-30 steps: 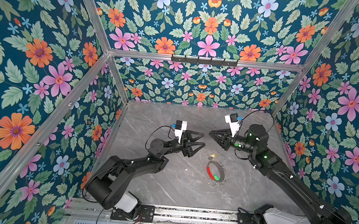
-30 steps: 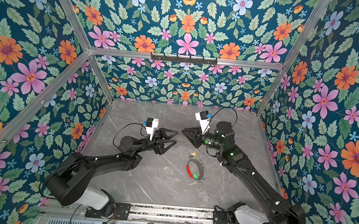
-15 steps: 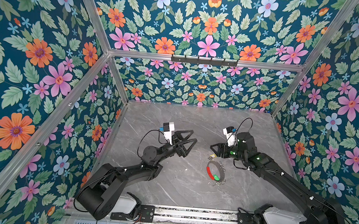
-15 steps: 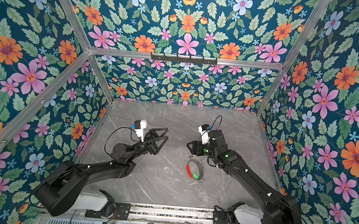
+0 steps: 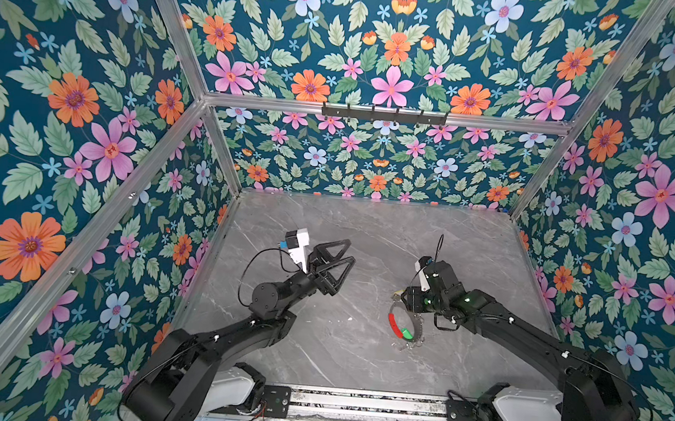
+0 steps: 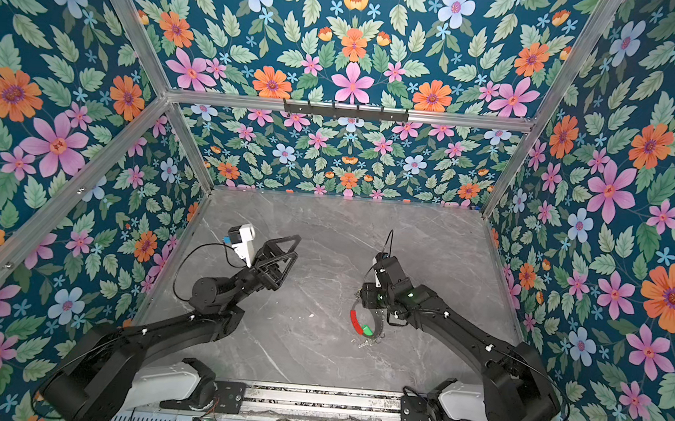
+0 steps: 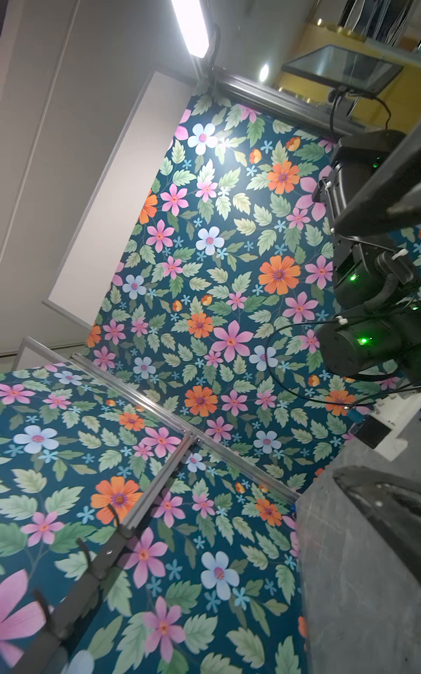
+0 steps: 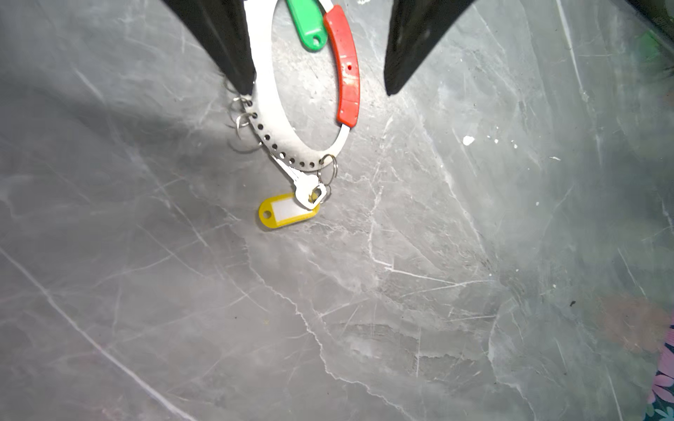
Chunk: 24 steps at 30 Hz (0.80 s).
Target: Remove the keys from the keyring
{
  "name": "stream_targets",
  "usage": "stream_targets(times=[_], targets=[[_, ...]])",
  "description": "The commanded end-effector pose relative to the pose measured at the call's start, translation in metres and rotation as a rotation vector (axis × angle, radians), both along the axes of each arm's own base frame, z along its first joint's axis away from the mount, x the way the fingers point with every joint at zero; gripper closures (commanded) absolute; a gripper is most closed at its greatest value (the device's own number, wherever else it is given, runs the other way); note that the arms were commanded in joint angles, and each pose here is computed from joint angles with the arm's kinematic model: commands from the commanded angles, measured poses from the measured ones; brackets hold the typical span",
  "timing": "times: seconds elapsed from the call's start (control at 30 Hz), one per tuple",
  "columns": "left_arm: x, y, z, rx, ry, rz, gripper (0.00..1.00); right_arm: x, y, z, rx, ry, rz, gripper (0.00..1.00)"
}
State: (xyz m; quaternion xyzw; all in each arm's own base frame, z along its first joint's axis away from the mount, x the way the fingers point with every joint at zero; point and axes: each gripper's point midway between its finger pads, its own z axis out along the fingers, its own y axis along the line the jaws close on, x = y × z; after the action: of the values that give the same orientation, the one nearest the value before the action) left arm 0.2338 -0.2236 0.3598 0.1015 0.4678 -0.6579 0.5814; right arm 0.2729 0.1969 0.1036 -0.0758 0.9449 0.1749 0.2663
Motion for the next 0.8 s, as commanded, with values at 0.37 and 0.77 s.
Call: stream_targets(times=[0.37,0.77], targets=[[-0.013,-0.018,-0.003,0.072,-0.022,-0.131,0.17,-0.082,-0.025,-0.044,0.028,0.314,-0.062,0.52],[0.000,-0.028,-0.021,0.128,0.032,-0.136,0.24,-0.106,-0.026,-0.070,0.066,0.409,-0.068,0.66]])
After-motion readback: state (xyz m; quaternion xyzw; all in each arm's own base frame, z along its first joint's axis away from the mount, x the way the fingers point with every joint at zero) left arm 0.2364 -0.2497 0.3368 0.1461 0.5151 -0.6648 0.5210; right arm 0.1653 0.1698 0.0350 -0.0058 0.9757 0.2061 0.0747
